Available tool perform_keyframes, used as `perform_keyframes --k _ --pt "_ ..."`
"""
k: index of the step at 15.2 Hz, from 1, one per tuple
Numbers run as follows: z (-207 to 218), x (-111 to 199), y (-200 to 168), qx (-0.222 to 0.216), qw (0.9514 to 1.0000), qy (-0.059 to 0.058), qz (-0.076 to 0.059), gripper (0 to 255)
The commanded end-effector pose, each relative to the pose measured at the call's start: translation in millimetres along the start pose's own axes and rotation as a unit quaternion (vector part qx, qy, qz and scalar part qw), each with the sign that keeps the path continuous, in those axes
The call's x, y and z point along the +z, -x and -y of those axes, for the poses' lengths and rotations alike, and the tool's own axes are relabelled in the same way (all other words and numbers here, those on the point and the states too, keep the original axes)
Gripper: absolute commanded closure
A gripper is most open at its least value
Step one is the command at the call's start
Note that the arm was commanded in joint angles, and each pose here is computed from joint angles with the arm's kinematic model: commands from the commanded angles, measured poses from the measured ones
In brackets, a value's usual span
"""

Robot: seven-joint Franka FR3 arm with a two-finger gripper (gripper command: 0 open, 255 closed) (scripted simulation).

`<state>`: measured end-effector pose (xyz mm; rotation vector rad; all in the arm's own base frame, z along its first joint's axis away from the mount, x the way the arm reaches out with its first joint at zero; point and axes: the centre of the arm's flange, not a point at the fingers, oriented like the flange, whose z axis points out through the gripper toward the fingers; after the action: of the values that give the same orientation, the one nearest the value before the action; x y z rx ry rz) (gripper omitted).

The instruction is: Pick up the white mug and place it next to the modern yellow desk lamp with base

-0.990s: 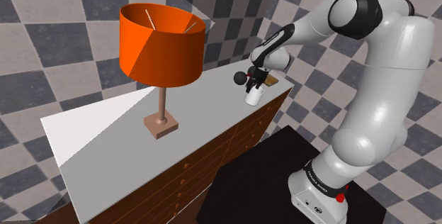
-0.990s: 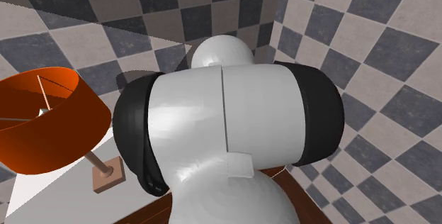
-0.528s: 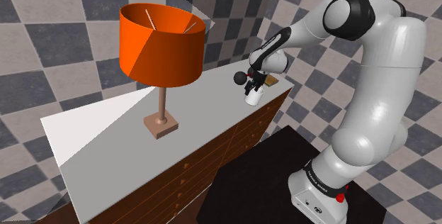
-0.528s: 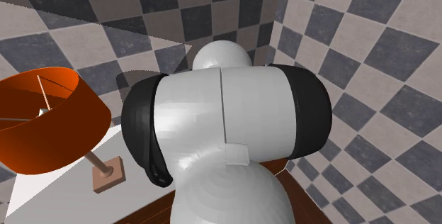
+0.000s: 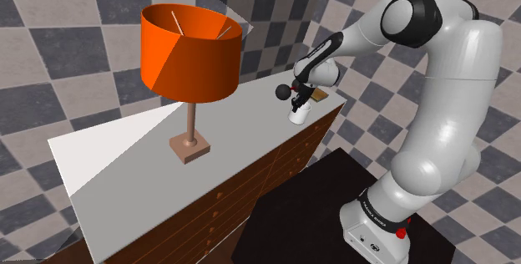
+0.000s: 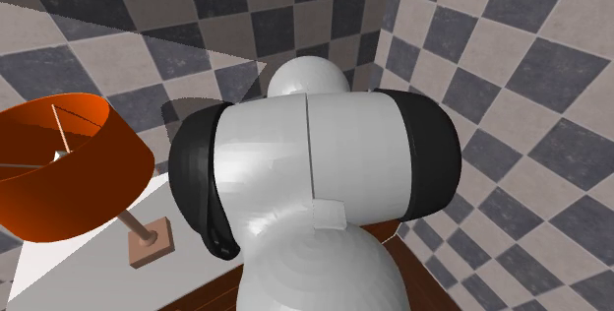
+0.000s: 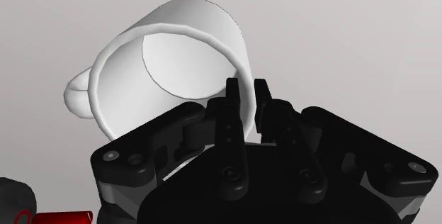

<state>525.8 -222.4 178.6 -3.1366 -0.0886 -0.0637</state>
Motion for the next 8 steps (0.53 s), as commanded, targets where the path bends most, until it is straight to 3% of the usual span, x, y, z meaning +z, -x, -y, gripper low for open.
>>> perform_keyframes --k 1,8 --pt "0.1 0.2 0.0 0.0 1.0 0.0 0.0 255" --pt "0.2 -15.5 -0.7 0.0 1.0 0.0 0.0 255"
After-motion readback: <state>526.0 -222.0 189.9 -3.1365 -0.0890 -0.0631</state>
